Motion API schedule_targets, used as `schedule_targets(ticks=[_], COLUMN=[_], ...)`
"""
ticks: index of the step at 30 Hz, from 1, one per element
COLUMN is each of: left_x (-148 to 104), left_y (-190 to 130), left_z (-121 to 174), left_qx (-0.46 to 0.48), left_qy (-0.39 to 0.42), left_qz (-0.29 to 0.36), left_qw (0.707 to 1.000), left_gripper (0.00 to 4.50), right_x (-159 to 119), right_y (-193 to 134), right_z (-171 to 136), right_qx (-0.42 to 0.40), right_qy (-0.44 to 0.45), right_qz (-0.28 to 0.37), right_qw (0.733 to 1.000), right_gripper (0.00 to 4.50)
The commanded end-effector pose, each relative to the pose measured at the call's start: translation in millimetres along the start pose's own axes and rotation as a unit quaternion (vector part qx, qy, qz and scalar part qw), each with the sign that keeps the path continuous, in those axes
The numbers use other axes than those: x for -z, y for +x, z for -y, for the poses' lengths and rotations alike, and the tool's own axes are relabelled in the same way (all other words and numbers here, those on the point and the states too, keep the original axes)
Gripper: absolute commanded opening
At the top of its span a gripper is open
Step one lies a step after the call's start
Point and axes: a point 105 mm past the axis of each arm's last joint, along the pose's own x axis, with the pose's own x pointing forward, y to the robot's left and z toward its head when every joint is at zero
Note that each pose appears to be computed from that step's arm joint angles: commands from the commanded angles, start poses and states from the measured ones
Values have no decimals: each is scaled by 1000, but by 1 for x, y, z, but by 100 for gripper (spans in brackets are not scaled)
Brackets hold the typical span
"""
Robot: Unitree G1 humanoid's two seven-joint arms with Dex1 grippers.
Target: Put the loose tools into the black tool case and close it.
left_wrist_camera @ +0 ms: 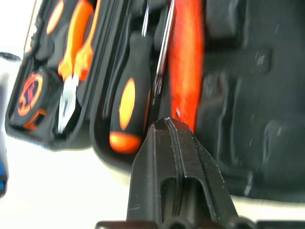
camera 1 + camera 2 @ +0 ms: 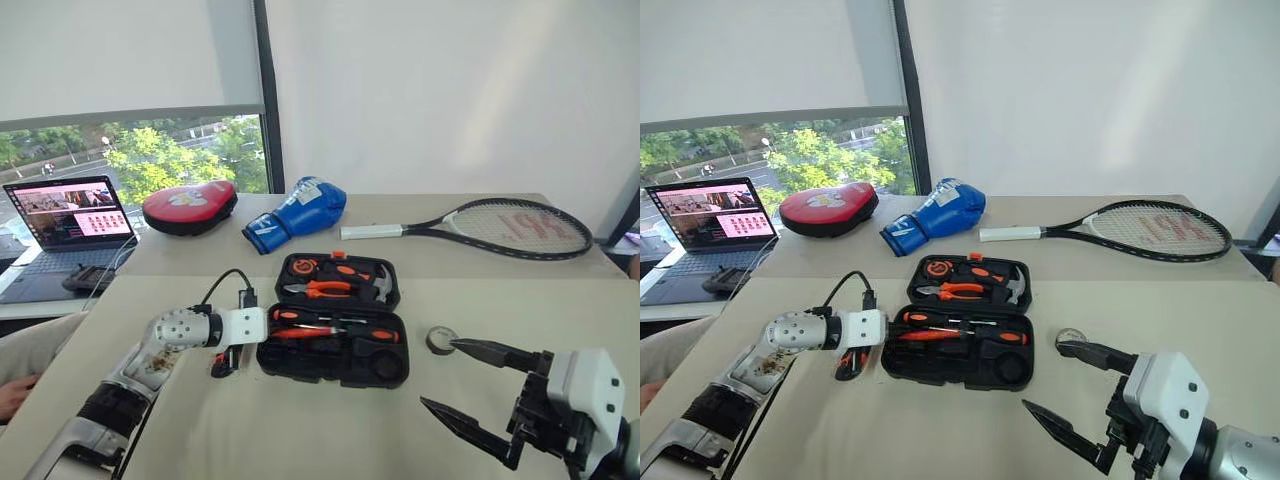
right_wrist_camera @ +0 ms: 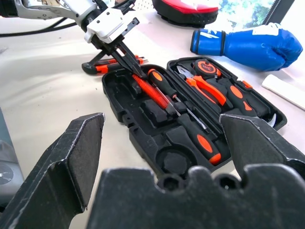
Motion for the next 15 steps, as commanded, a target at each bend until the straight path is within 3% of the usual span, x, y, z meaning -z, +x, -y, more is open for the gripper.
schedule_targets(ticks=[1,3,5,15], left_x=[-23,-49,-59,-84], left_y=[-1,-14,-21,-12], left_z=[8,-4,-6,-1], left_qx=[43,69,82,79], left_qy=[-290,-371,-405,-405], left_qz=[116,173,184,174], left_qw=[949,910,892,894], left_gripper=[1,1,1,1], right_x=[-2,-2,-2,-3], right_y=[0,0,1,2], right_z=[0,0,0,0], right_qx=[-2,-2,-2,-5], right_qy=[-7,-8,-8,-8], right_qz=[3,3,4,5], right_qw=[1000,1000,1000,1000], right_gripper=[450,450,450,450])
